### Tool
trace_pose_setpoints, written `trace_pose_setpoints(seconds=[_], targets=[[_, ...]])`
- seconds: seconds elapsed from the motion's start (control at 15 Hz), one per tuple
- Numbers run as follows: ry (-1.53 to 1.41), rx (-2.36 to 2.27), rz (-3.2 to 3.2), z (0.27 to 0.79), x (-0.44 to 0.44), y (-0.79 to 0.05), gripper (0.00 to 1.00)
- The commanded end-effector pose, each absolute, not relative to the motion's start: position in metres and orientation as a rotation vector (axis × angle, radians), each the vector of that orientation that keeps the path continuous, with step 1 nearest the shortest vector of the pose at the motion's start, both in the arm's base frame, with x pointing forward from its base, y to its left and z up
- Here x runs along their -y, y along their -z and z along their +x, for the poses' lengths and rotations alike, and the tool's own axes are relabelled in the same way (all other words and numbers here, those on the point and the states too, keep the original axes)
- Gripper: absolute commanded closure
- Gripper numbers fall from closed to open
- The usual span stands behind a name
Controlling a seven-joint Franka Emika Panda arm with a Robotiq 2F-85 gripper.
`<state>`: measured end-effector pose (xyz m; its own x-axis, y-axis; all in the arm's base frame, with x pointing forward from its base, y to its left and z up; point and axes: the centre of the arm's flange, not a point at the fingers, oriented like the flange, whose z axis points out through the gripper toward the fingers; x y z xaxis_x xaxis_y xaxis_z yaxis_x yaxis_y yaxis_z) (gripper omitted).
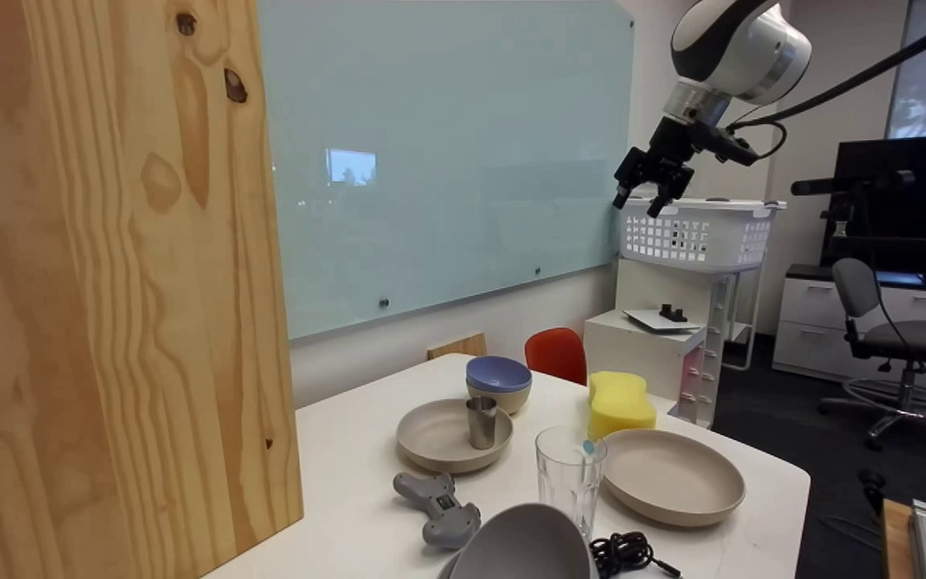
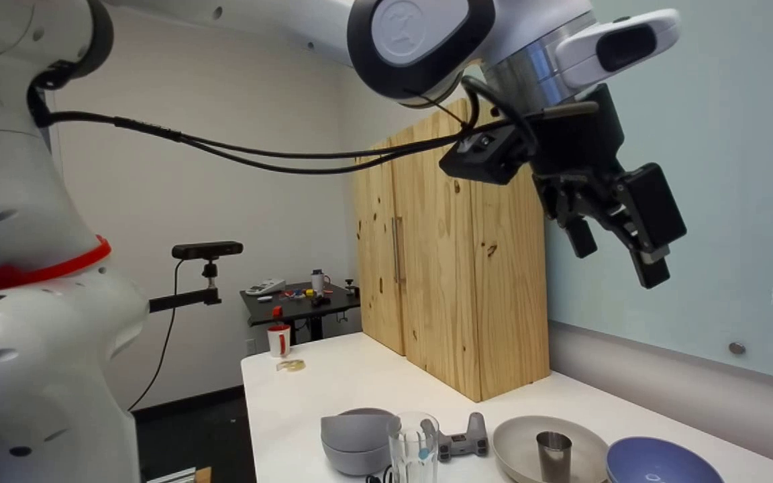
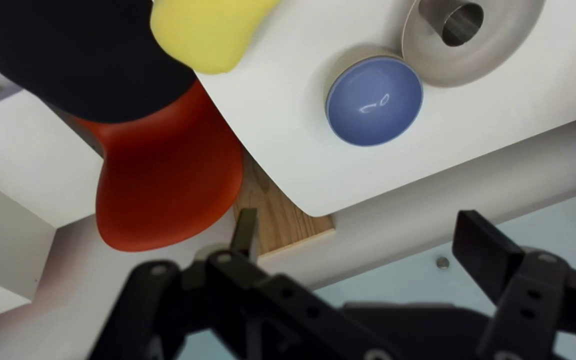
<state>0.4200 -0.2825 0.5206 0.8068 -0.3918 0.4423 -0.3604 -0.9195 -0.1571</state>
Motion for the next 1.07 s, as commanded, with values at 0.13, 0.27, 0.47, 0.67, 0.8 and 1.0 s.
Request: trace_pose_setpoints(seconds=[0.13,0.27,0.47,0.67,0.8,1.0], targets=[[0.507,-0.766,-2.842,0.421,0.320,-0.484,0.00],[0.474,-0.773,-2.839,0.424,0.327,-0.477,0.00],[0.458,-0.779,-2.895,0.437,0.341,-0.469,0.00],[0.441,-0.817,-2.933,0.456,0.355,-0.454,0.00],[0.413,-0.878,-2.944,0.474,0.358,-0.441,0.00],[0.391,-1.017,-2.920,0.507,0.342,-0.422,0.00]])
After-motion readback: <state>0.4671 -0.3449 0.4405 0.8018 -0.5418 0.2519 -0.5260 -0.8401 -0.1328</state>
